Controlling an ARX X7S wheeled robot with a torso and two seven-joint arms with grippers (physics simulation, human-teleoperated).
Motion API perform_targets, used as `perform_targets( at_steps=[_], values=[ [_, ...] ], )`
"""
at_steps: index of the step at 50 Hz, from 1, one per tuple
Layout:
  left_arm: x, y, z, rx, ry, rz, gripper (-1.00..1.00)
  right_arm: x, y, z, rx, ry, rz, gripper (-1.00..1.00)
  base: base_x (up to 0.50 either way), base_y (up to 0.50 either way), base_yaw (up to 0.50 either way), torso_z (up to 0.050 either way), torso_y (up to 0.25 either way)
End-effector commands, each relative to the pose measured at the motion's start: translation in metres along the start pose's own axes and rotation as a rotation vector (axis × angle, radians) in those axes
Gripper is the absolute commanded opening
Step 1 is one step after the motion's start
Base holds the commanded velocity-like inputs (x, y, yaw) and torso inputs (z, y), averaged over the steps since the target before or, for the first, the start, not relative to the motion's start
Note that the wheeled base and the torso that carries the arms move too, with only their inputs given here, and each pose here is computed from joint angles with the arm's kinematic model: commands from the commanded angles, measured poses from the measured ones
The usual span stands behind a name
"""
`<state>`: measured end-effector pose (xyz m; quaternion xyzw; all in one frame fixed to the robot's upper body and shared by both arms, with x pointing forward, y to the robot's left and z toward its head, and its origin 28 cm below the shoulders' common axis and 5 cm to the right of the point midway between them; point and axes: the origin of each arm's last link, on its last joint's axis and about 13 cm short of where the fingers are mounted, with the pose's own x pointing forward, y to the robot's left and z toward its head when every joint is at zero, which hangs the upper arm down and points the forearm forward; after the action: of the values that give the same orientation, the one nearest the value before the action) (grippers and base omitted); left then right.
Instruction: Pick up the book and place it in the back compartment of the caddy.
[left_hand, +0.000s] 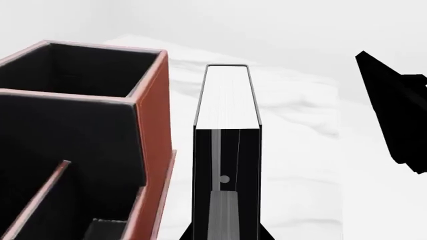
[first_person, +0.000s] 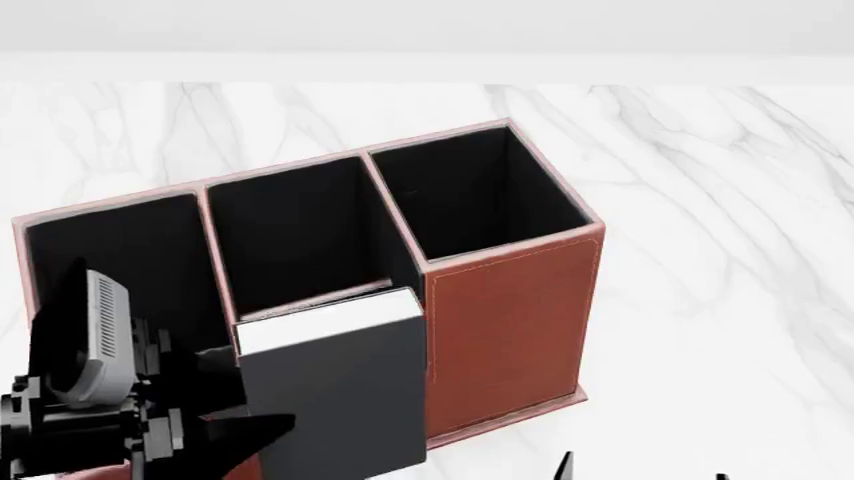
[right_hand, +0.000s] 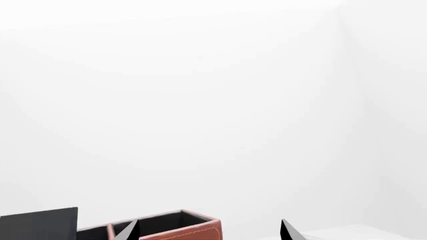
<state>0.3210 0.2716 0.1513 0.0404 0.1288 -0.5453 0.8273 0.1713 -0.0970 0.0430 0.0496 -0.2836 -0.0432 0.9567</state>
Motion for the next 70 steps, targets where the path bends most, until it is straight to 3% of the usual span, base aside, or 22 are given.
perform_targets(
  at_steps=[1, 20, 38, 70],
  values=[
    [-0.006, 0.006, 0.026, 0.015, -0.068, 0.035, -1.00, 0.000, 0.000, -0.001, -0.002, 0.002, 0.003, 1.00, 0.00, 0.00, 0.00, 0.000, 0.000],
    [-0.006, 0.016, 0.031, 0.035, -0.069, 0.094, -1.00, 0.000, 0.001, -0.002, -0.003, 0.004, 0.004, 1.00, 0.00, 0.00, 0.00, 0.001, 0.001],
    [0.005, 0.050, 0.026, -0.004, -0.080, 0.129, -1.00, 0.001, 0.000, -0.003, -0.003, 0.004, 0.001, 1.00, 0.00, 0.00, 0.00, 0.000, 0.001],
    [0.018, 0.086, 0.025, -0.054, -0.085, 0.134, -1.00, 0.001, 0.000, -0.003, -0.003, 0.004, 0.003, 1.00, 0.00, 0.00, 0.00, 0.000, 0.002]
  ],
)
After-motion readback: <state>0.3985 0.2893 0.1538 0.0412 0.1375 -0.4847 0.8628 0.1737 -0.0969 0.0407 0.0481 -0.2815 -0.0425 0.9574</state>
